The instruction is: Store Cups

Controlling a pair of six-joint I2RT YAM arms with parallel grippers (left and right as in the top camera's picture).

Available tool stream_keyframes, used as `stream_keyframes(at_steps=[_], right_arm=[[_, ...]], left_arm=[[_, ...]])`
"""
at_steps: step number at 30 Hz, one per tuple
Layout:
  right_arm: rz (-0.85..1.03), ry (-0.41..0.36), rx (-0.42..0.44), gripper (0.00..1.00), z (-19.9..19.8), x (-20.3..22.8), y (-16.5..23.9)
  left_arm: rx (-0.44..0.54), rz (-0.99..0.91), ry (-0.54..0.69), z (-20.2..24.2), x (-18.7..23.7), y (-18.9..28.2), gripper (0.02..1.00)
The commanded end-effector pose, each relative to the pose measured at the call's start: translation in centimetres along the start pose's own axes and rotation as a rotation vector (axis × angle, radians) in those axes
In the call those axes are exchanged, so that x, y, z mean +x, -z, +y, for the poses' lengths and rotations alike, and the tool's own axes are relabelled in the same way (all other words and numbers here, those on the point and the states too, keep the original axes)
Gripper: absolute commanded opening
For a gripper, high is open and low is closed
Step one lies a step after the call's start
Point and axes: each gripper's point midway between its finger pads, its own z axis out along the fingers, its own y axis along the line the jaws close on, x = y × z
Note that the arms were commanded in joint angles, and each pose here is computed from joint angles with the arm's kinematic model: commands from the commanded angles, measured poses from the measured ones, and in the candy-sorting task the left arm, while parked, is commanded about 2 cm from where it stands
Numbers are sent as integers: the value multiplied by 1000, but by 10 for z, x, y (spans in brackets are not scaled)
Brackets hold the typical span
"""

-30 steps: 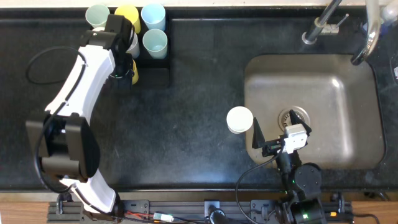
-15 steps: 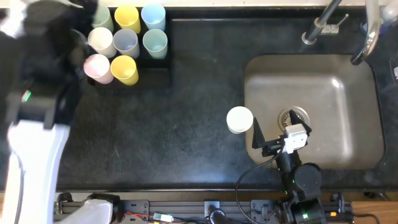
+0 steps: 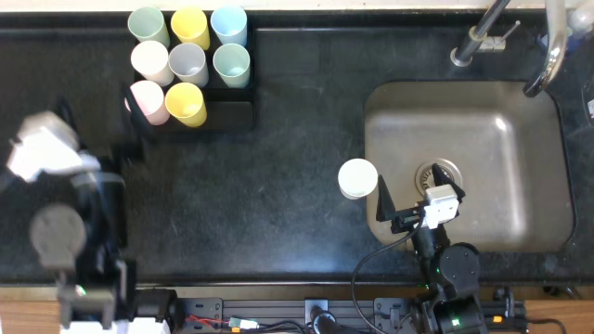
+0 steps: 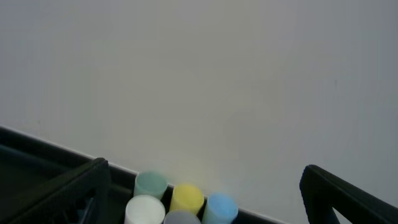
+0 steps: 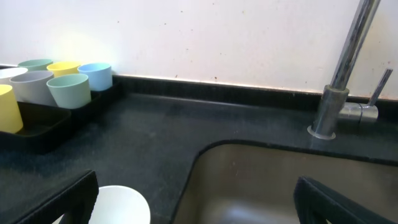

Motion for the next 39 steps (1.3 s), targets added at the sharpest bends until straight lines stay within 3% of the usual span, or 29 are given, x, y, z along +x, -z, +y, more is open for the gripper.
stream_keyframes(at_steps=[1, 10, 15, 19, 39], right_arm=[[-1, 0, -6, 998, 1, 3, 0], [-1, 0, -6, 998, 1, 3, 0], [-1, 0, -6, 996, 1, 3, 0], [-1, 0, -6, 998, 1, 3, 0], [-1, 0, -6, 998, 1, 3, 0]], left_arm=[[63, -68, -41, 3, 18, 39, 1000], [92, -21, -97, 22, 90, 65, 1000], [158, 124, -101, 20, 148, 66, 1000], [131, 313, -104, 30, 192, 75, 1000], [149, 324, -100, 26, 194, 76, 1000]])
